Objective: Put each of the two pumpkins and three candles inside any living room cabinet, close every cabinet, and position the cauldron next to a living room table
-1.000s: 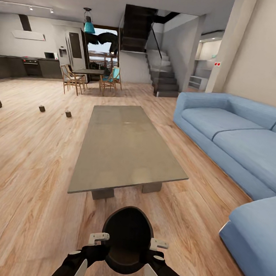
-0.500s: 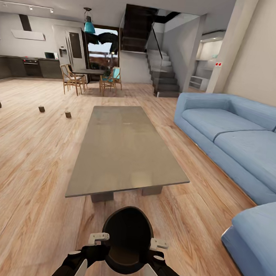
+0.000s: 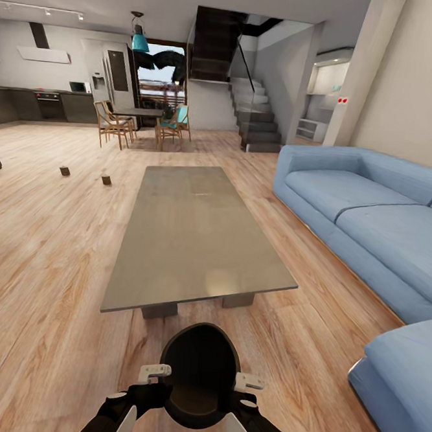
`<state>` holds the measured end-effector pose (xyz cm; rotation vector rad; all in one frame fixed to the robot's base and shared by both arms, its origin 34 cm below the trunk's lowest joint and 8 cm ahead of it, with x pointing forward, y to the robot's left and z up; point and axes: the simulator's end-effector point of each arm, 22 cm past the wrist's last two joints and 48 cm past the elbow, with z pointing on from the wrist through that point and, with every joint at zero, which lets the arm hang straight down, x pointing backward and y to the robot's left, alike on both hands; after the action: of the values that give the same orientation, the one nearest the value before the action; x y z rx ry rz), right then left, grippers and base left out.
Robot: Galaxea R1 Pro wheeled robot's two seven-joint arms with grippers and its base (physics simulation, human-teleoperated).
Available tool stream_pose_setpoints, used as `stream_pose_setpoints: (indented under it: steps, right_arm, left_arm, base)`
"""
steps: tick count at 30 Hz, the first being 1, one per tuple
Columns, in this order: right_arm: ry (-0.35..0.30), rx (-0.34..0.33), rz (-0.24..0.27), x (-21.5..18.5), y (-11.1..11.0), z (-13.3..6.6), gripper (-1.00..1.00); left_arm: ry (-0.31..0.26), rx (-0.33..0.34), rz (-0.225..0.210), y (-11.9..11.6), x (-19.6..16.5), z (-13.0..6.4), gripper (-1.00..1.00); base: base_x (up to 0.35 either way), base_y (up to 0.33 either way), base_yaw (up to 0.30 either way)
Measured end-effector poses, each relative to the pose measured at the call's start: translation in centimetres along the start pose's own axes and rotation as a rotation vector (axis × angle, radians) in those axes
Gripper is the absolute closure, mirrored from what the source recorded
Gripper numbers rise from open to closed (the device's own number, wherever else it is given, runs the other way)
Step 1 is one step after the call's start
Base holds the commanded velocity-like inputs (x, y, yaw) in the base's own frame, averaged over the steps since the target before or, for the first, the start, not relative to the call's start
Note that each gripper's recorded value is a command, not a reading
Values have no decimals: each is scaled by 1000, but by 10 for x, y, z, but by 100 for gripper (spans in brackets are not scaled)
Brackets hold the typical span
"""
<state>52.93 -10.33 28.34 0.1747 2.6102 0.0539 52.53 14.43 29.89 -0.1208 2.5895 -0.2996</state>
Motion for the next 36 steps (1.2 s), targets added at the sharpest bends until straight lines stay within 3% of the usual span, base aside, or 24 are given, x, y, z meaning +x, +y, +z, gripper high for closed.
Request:
stream_pose_setpoints:
  steps: [7, 31, 36]
  right_arm:
    - [0, 0, 0, 0, 0, 0, 100]
    - [-1, 0, 0, 0, 0, 0, 100]
    - [0, 0, 0, 8, -1, 8, 100]
  left_arm:
    - [0, 0, 0, 0, 0, 0, 100]
    - [0, 0, 1, 0, 0, 0, 100]
    - [0, 0, 1, 3, 8, 8, 100]
  base:
    - [57, 0, 134]
    - [26, 0, 3]
    - [0, 0, 0]
